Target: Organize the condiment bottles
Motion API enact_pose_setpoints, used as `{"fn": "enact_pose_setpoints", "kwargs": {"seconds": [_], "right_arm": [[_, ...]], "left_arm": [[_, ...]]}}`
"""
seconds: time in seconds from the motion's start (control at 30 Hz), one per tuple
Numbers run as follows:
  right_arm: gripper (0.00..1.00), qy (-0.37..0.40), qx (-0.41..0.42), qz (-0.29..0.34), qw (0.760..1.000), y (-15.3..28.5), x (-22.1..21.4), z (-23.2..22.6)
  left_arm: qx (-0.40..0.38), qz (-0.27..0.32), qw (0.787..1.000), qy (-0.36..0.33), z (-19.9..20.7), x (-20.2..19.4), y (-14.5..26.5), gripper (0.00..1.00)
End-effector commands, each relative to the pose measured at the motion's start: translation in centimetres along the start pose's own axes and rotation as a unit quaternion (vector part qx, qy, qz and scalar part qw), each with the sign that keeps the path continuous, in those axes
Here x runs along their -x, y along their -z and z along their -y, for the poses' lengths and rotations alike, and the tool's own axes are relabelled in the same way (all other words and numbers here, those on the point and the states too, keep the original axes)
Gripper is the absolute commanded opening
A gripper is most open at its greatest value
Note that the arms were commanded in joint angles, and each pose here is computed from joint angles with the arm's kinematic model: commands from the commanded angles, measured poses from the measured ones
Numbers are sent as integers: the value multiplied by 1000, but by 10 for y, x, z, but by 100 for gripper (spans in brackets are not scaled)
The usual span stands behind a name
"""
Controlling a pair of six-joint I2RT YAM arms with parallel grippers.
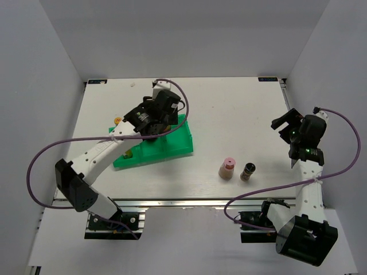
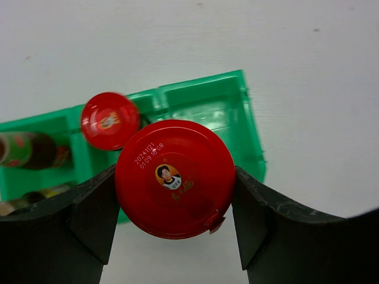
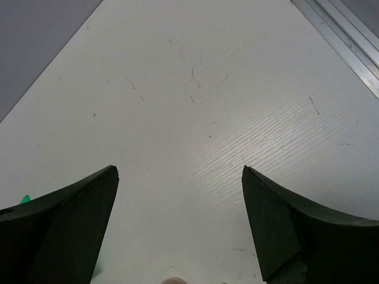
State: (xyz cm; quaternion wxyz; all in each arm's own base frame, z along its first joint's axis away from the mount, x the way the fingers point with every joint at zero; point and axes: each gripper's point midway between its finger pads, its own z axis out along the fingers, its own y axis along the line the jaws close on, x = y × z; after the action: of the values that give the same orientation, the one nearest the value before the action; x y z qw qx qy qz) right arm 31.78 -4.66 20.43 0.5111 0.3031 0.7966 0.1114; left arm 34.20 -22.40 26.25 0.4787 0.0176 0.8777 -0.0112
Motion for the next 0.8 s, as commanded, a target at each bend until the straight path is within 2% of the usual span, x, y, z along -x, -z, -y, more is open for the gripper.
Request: {"fn": "enact_pose_setpoints", "kwargs": {"seconds": [0.0, 0.17, 0.53, 0.77], "right_arm": [[89, 5, 17, 10, 1000, -4, 6, -6], [89, 4, 24, -4, 1000, -8, 0, -7], [89, 12, 21, -6, 1000, -7, -1, -5], [89, 10, 22, -10, 1000, -9, -2, -5]], "left_arm": [[13, 65, 994, 83, -29, 40, 38, 33], [37, 57, 994, 88, -46, 31, 39, 33], [84, -1, 989, 121, -90, -6, -2, 34], [58, -37, 990, 120, -78, -30, -26, 34]]}}
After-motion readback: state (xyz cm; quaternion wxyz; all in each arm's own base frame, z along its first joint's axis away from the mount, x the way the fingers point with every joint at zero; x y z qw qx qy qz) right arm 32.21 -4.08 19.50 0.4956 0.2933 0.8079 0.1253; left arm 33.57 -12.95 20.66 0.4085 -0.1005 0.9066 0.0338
